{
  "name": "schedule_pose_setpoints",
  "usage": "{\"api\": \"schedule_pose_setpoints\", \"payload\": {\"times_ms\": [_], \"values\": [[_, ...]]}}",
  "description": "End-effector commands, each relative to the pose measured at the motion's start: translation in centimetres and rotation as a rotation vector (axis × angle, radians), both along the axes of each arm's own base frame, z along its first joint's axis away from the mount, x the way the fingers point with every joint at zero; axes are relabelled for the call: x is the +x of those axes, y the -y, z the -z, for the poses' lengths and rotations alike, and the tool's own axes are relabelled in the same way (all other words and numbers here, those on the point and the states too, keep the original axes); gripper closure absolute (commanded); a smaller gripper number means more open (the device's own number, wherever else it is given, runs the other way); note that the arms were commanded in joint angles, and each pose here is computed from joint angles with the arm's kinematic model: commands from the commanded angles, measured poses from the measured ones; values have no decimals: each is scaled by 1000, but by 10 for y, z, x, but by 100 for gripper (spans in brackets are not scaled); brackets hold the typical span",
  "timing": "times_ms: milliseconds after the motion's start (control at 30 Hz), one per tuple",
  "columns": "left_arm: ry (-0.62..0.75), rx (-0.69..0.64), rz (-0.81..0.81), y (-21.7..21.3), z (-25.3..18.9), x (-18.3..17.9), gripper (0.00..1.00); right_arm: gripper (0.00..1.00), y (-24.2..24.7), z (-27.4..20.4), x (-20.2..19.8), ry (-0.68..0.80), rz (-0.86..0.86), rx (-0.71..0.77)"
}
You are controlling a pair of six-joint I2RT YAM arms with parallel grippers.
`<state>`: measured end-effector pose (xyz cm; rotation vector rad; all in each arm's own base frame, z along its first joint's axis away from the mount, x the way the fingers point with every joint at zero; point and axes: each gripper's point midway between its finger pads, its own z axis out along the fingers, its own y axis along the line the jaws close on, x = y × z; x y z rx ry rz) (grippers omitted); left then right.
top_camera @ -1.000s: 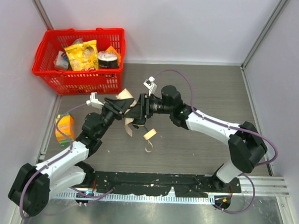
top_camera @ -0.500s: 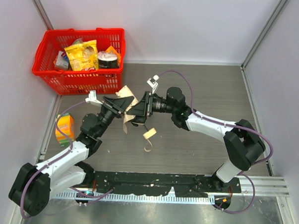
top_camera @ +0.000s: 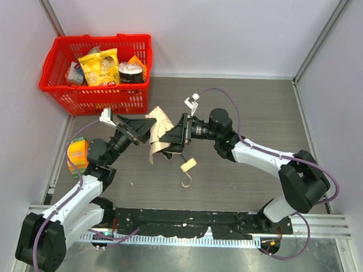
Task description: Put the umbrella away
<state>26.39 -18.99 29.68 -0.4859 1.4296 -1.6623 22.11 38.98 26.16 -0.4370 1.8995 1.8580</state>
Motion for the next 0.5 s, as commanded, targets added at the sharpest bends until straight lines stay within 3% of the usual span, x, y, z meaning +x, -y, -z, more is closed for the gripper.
{"api": "schedule_pose_setpoints", "payload": {"times_ms": [0, 300, 467], "values": [[67, 131, 142, 12, -18, -15, 0, 99, 11, -44, -13, 128, -56, 95], [150, 164, 437, 46, -31, -20, 0, 99, 16, -33, -21, 159, -111, 9], [147, 182, 472, 53, -26, -17, 0, 99, 17, -32, -19, 188, -115, -44]]}}
